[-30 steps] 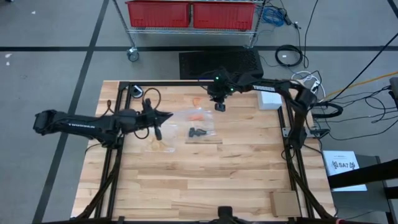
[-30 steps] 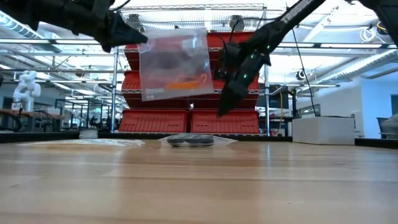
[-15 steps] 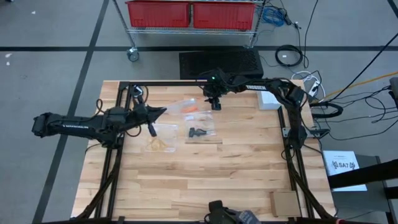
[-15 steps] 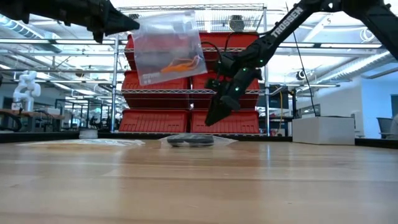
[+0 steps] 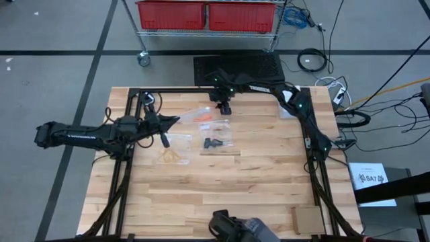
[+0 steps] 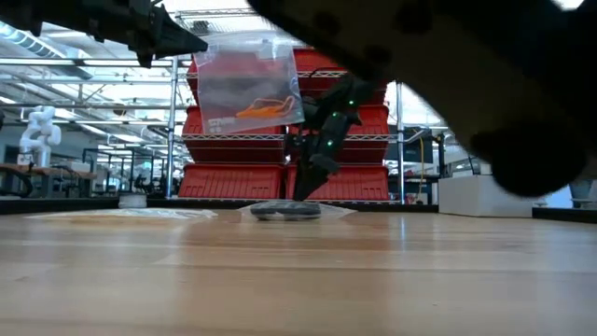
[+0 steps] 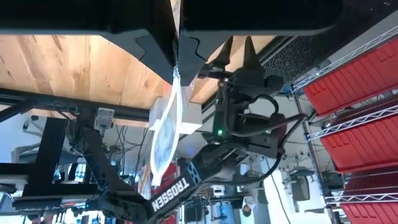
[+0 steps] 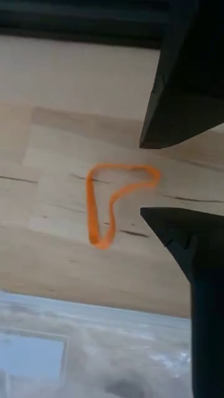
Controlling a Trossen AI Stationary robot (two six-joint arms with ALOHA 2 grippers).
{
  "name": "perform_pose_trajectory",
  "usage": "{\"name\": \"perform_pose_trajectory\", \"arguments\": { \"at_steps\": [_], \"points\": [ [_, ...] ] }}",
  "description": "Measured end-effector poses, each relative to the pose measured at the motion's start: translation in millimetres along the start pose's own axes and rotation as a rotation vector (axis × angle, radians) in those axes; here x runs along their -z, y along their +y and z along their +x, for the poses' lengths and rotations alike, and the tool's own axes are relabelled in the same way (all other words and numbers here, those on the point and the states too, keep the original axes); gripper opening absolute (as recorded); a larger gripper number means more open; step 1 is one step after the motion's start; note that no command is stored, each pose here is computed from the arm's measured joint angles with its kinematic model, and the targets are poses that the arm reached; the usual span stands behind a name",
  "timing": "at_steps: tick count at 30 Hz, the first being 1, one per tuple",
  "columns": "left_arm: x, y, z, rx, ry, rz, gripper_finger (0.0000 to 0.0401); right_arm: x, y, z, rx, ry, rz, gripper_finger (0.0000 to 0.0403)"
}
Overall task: Sort rubber bands
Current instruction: Put the orange rubber band on the zip bag
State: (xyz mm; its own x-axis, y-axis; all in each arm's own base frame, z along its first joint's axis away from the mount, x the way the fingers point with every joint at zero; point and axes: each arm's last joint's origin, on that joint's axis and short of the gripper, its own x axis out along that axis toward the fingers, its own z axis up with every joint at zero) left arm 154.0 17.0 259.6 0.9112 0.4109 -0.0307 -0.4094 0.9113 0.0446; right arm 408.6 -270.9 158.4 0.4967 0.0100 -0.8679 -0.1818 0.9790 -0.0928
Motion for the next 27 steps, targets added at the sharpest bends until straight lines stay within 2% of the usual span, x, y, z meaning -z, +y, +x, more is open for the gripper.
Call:
{"name": "perform_pose_trajectory", "arguments": {
  "at_steps": [10, 15, 20, 24, 27],
  "points": [
    [1, 0, 0, 0.000, 0.008, 0.005, 0.0004, 1, 2, 12, -0.035, 0.028, -0.030, 0.0148],
    [0, 0, 0, 0.000, 0.005, 0.004, 0.0004, 2, 2, 12, -0.037, 0.030, -0.052, 0.0101],
    [0, 0, 0, 0.000, 0.005, 0.003, 0.0004, 1, 0, 11, -0.012, 0.032, -0.075, 0.0014],
    [0, 0, 0, 0.000, 0.004, 0.003, 0.0004, 0, 2, 9, 0.007, 0.065, -0.090, 0.0004],
    [0, 0, 0, 0.000, 0.003, 0.003, 0.0004, -5, 5, -5, 0.008, 0.068, -0.085, 0.0001]
  ]
}}
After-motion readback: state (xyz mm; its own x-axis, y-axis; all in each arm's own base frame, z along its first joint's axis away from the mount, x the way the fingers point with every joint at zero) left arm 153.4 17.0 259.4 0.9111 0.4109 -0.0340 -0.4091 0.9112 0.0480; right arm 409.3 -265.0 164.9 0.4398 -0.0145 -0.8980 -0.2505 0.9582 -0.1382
